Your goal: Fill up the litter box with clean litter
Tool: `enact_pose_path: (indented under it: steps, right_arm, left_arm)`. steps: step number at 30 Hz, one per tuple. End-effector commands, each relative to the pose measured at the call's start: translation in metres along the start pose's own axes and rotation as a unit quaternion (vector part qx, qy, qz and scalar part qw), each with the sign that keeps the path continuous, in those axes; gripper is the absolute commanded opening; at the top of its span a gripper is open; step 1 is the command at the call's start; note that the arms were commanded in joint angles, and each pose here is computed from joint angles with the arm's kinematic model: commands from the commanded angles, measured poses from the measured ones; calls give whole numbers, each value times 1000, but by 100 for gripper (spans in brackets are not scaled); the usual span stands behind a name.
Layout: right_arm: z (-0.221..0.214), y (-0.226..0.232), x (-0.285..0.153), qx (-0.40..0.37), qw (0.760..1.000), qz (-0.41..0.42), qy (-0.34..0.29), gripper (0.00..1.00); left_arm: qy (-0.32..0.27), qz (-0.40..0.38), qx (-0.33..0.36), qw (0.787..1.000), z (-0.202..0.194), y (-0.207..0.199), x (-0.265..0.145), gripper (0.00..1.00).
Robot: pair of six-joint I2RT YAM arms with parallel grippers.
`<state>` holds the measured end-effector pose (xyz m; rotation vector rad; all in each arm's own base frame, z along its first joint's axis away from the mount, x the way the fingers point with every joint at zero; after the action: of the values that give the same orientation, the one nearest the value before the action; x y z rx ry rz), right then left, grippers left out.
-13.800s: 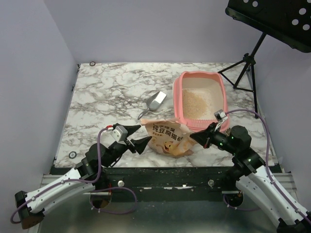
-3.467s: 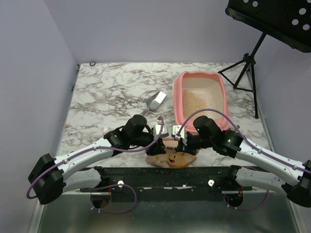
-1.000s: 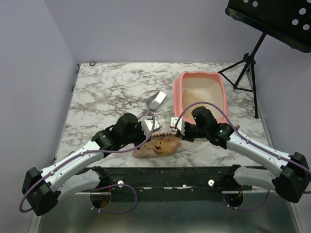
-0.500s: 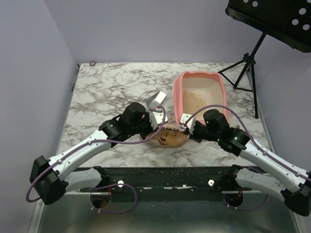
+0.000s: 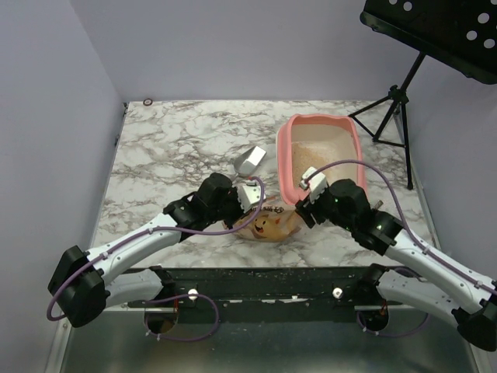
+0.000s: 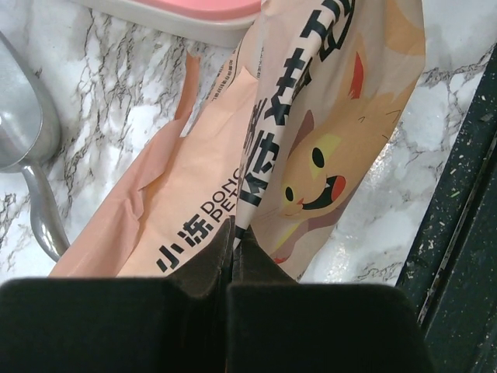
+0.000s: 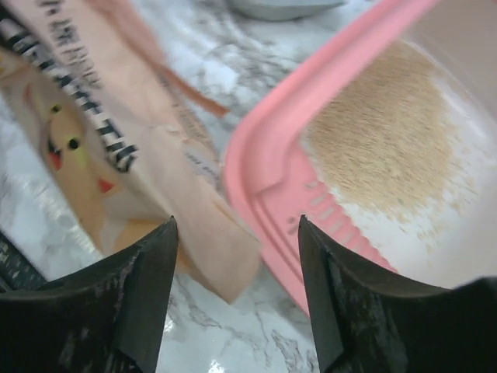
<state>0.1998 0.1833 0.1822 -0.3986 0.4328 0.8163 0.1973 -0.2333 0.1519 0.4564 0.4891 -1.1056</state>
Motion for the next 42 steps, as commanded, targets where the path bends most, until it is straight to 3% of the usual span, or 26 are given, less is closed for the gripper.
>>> enact_pose_path:
  steps: [1,5,7,13,19,21,25,31,42]
  right_arm:
    - [34,-68,-41,101,965,-236,-59,73]
    - [29,-101,-75,218,908,-353,-52,78]
    - [19,-113,-86,261,882,-391,-41,77]
    - [-37,-146,-111,404,772,-489,-33,72]
    - [-101,-170,-124,491,656,-574,-10,68]
    - [-117,-174,-123,510,630,-586,1,68]
    - [-152,-167,-107,538,604,-585,54,64]
    - [-177,-159,-101,552,592,-583,70,43]
    - [-179,-166,-68,567,625,-529,84,24]
  left_arm:
    - [4,33,-9,999,-3,8,-7,0]
    - [2,31,-18,999,2,7,-7,0]
    - [4,36,-22,999,3,9,-7,0]
    - [10,67,-31,997,2,16,-10,0]
    - [1,68,-34,997,3,16,-10,0]
    - [1,64,-35,997,3,15,-9,0]
    - [-1,71,-34,997,4,16,-12,0]
    - [-9,77,-32,996,6,17,-15,0]
    - [-8,77,-31,997,6,17,-15,0]
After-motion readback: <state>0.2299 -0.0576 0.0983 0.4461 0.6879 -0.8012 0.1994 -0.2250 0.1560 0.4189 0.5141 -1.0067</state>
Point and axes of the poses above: each gripper's point midway between its finger pads, its own x axis out along the fingers, its own y axis along the line the jaws close on, z = x × y, the point moved 3 cm from there along -x, back along the fingers, and after that the axes turned 1 degree about x, right-handed, at the moved point
